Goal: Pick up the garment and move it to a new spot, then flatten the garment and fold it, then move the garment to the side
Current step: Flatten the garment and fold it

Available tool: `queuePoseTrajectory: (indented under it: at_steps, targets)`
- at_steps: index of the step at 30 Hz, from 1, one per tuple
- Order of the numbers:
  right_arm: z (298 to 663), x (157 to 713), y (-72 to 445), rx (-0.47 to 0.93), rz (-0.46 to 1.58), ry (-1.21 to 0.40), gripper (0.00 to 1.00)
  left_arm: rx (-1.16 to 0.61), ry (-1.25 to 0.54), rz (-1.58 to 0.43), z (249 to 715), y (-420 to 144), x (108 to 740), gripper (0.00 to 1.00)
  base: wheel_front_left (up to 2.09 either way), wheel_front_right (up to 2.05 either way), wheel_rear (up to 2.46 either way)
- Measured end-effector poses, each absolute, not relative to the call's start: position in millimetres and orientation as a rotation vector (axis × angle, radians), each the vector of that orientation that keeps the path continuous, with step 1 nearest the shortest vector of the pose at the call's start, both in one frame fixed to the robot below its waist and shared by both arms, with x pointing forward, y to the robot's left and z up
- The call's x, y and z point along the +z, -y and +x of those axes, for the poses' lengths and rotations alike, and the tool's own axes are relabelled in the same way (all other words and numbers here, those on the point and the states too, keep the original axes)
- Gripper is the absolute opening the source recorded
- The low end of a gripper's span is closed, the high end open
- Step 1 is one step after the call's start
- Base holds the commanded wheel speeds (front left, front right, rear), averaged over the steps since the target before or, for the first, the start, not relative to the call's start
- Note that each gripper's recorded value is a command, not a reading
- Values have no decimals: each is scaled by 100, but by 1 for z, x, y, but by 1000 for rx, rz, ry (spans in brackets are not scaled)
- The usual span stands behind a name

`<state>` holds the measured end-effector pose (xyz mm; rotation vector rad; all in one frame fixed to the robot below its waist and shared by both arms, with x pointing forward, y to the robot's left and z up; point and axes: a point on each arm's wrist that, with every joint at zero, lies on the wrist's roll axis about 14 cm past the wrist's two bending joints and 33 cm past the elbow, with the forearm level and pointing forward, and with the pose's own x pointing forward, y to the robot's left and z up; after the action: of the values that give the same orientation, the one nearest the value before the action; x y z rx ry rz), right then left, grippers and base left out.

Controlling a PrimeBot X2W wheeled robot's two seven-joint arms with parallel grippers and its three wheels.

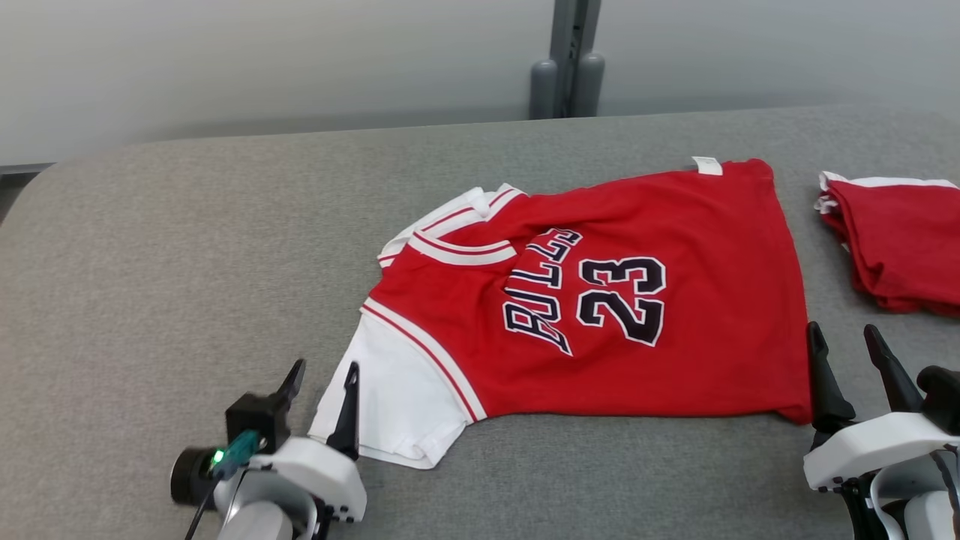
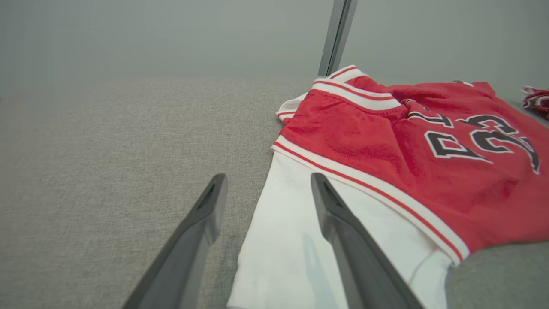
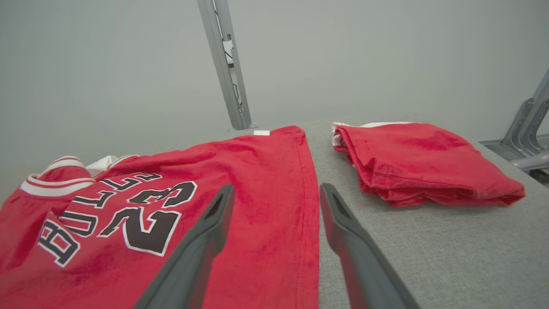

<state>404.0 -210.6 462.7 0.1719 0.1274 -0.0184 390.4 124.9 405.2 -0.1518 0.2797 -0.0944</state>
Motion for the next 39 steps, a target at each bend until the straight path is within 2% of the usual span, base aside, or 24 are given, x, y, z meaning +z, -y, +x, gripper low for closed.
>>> queuePoseTrajectory:
  at_steps: [9,19,23,24,25,27,32,39]
  targets:
    - [392,460,234,-90,171,-135,100,-306,-287,-54,441,-73,416,100,0,0,0]
    - [376,446,265,-185,159,-171,100,-286,-506,27,462,-85,361,100,0,0,0]
    - [374,443,267,-195,159,-180,100,-300,-521,14,465,-81,356,100,0,0,0]
    - [375,443,266,-193,160,-179,100,-304,-521,11,464,-79,356,92,0,0,0]
    - [377,444,265,-190,161,-176,100,-303,-522,9,464,-79,355,51,0,0,0]
    - [379,445,263,-182,161,-171,100,-310,-519,1,463,-77,356,0,0,0,0]
    - [384,446,257,-163,165,-167,100,-313,-494,-9,462,-74,363,0,0,0,0]
    - [374,425,258,-176,164,-259,100,-186,-438,-26,471,-118,376,0,0,0,0]
